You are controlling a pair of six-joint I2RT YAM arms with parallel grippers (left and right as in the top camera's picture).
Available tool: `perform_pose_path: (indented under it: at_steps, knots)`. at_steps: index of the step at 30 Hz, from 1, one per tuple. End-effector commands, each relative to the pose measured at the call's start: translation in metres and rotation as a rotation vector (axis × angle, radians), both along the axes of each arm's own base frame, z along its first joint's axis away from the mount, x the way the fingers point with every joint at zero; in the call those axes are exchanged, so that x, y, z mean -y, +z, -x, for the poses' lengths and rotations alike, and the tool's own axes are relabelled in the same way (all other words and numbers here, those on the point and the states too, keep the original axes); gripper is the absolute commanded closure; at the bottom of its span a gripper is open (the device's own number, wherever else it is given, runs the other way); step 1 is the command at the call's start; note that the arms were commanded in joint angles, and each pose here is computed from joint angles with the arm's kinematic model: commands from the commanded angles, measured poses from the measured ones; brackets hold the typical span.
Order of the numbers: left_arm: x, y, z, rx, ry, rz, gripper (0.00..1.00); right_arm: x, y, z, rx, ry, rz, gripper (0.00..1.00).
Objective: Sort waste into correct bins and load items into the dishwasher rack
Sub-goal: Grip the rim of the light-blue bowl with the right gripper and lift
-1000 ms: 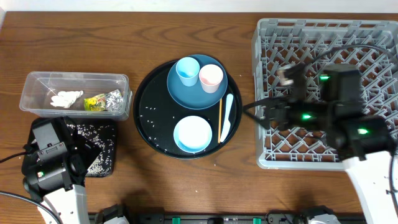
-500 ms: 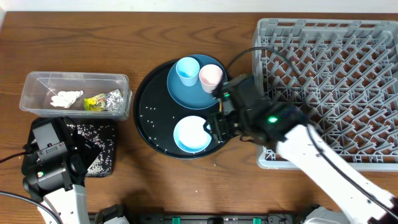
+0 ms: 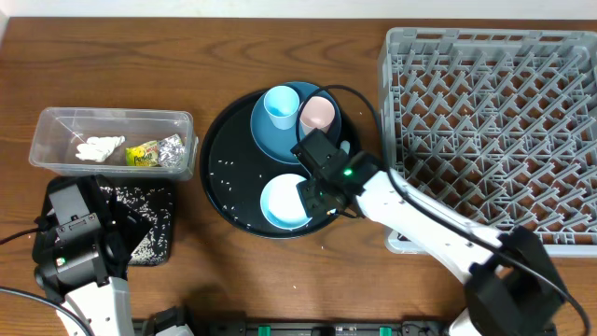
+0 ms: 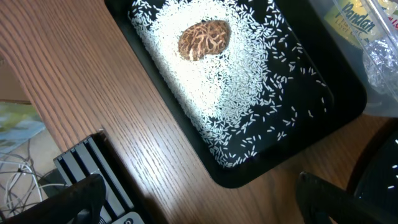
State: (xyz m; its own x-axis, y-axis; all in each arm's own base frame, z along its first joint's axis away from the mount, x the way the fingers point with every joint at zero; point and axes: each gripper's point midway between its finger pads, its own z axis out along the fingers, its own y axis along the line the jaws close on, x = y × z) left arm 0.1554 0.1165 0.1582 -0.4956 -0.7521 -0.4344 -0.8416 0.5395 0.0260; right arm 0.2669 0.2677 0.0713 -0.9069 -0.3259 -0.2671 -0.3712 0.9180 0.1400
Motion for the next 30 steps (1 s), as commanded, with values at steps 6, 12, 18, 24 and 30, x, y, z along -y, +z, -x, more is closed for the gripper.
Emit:
perform_pose_path:
  at_steps: [6, 12, 18, 24, 30]
  knots:
    - [-0.003, 0.005, 0.000, 0.006, 0.009, -0.014, 0.02, -0.004, -0.036, 0.001, -0.062, -0.065, 0.054, 0.51]
    - [-0.003, 0.005, 0.000, 0.006, 0.009, -0.014, 0.02, -0.007, -0.049, 0.001, -0.083, -0.095, 0.064, 0.65]
    - [-0.003, 0.005, 0.000, 0.006, 0.009, -0.014, 0.02, -0.007, -0.049, 0.001, -0.085, -0.110, 0.057, 0.67]
    - [-0.003, 0.005, 0.000, 0.006, 0.009, -0.014, 0.02, -0.007, -0.049, 0.002, -0.104, -0.213, 0.043, 0.76]
    - [-0.003, 0.005, 0.000, 0.006, 0.009, -0.014, 0.02, -0.006, -0.049, 0.003, -0.111, -0.226, 0.047, 0.94]
